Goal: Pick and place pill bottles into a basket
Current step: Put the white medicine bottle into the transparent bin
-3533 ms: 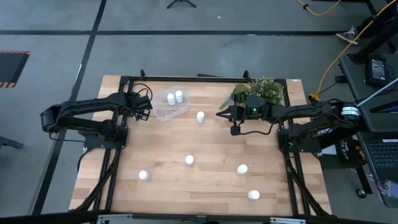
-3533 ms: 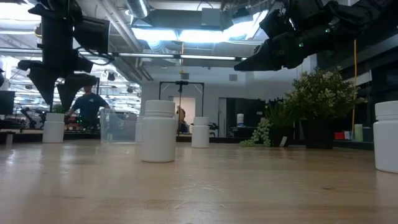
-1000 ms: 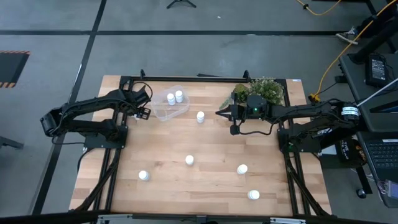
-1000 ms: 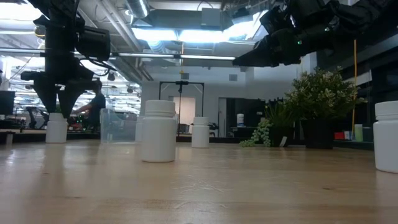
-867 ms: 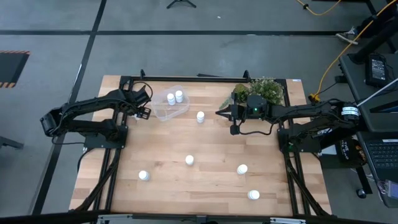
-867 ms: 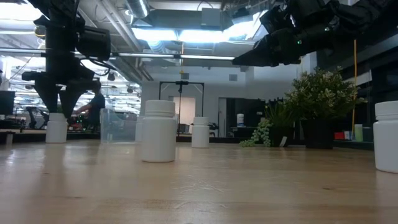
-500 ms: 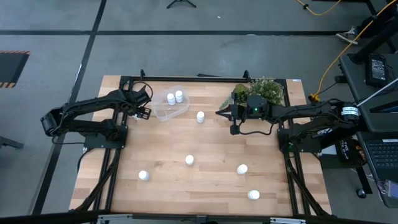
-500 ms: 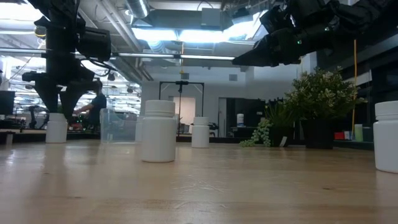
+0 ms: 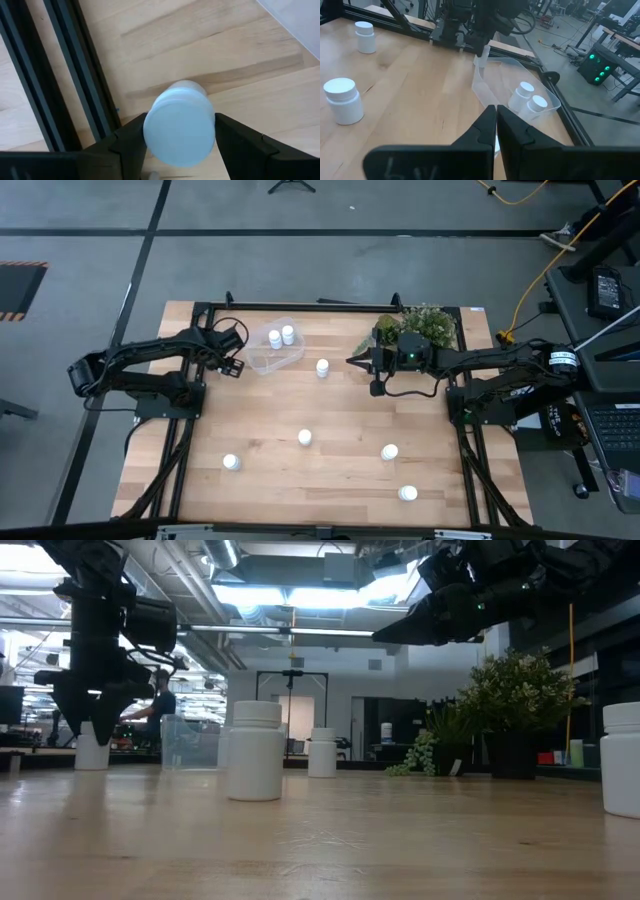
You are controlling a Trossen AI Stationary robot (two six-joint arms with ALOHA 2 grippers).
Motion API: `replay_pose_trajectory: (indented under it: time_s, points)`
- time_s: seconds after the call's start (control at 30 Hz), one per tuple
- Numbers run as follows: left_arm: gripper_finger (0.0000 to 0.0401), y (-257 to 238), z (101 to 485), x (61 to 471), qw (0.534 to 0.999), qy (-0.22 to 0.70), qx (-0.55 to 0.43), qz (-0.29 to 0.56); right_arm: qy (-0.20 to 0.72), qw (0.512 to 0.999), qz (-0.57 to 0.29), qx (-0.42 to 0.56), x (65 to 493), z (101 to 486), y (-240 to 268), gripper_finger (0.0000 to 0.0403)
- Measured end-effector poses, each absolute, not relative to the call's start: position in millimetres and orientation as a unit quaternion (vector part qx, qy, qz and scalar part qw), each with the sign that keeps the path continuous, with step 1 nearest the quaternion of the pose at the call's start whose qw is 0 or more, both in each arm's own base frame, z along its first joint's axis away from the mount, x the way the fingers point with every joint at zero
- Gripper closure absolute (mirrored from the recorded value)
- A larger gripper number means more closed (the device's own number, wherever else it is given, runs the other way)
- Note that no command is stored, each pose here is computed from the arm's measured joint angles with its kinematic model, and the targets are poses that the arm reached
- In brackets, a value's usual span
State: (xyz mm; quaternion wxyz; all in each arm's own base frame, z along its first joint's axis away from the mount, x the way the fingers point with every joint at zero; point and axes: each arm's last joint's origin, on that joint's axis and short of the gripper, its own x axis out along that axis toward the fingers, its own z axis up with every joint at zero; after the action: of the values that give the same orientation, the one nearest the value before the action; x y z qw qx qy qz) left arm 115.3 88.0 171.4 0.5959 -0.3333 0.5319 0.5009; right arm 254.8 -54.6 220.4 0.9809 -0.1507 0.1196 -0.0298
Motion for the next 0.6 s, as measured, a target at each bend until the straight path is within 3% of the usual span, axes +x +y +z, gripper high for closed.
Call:
replay_pose_trajectory:
  time_s: [0.2,0.4,0.6]
  points:
    - [0.0193,87.7,171.3,115.5,0.598,0.535,-0.337,0.493,0.120,0.981,-0.030,-0.151,254.8,220.4,-54.7,0.0384]
    - [0.0235,87.1,172.3,116.5,0.608,0.540,-0.339,0.474,0.120,0.981,-0.030,-0.151,254.8,220.4,-54.7,0.0384]
    - [0.0236,85.5,174.8,115.8,0.622,0.539,-0.341,0.454,0.120,0.981,-0.030,-0.151,254.8,220.4,-54.7,0.0384]
